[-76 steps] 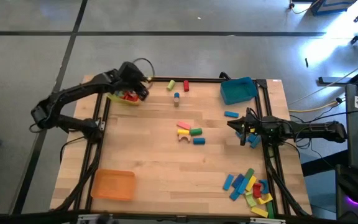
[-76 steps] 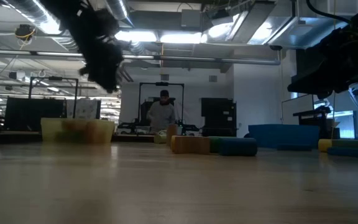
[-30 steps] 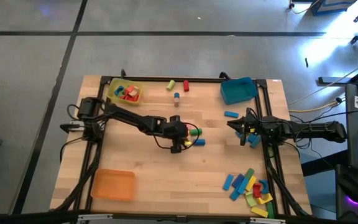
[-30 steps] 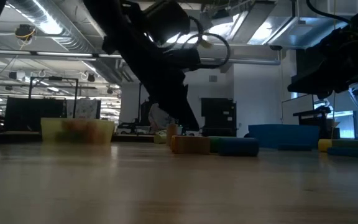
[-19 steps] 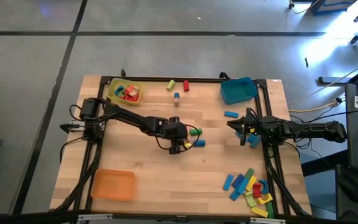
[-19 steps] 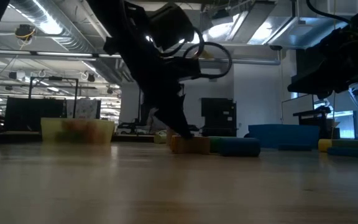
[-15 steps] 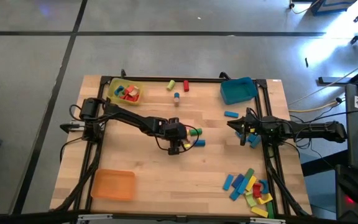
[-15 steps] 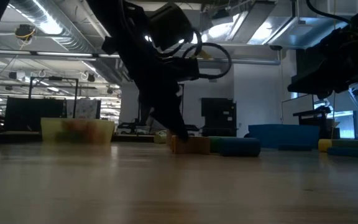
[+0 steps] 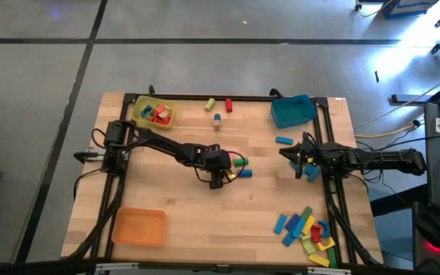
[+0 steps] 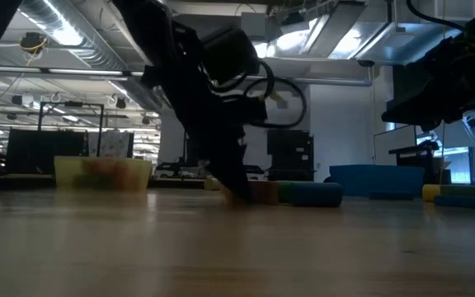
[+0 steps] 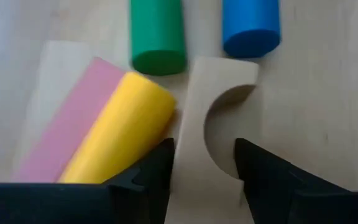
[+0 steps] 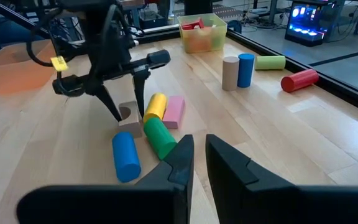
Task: Sort blocks by size
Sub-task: Put the brown arch block into the yellow bin
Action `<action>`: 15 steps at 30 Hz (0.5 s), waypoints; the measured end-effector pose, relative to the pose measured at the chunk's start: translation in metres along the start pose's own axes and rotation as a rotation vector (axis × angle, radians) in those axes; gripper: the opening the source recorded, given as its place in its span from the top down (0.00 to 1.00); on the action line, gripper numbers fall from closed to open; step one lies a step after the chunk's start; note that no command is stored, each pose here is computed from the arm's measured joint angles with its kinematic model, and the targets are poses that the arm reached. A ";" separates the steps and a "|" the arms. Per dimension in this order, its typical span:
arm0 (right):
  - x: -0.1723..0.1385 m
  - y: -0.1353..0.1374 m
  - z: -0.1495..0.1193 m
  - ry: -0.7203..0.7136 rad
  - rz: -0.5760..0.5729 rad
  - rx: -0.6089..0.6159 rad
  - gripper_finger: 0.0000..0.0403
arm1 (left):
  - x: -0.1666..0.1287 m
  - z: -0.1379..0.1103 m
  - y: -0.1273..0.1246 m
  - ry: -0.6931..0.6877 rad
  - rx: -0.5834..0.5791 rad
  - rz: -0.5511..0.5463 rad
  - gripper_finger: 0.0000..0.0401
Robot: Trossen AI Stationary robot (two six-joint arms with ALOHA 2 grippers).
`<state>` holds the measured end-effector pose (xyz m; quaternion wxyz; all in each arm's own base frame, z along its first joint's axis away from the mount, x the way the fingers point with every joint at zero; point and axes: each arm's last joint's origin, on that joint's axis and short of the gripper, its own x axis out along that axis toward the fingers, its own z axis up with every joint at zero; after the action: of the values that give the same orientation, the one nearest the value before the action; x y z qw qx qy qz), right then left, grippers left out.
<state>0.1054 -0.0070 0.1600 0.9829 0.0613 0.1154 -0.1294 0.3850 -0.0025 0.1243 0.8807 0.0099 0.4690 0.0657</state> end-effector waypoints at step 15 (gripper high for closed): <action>0.000 0.000 0.000 0.004 -0.004 -0.003 0.89 | 0.000 0.002 -0.001 -0.023 0.016 -0.005 0.71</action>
<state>0.1053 -0.0071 0.1596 0.9825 0.0598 0.1174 -0.1313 0.3868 -0.0035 0.1253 0.8861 0.0166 0.4594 0.0595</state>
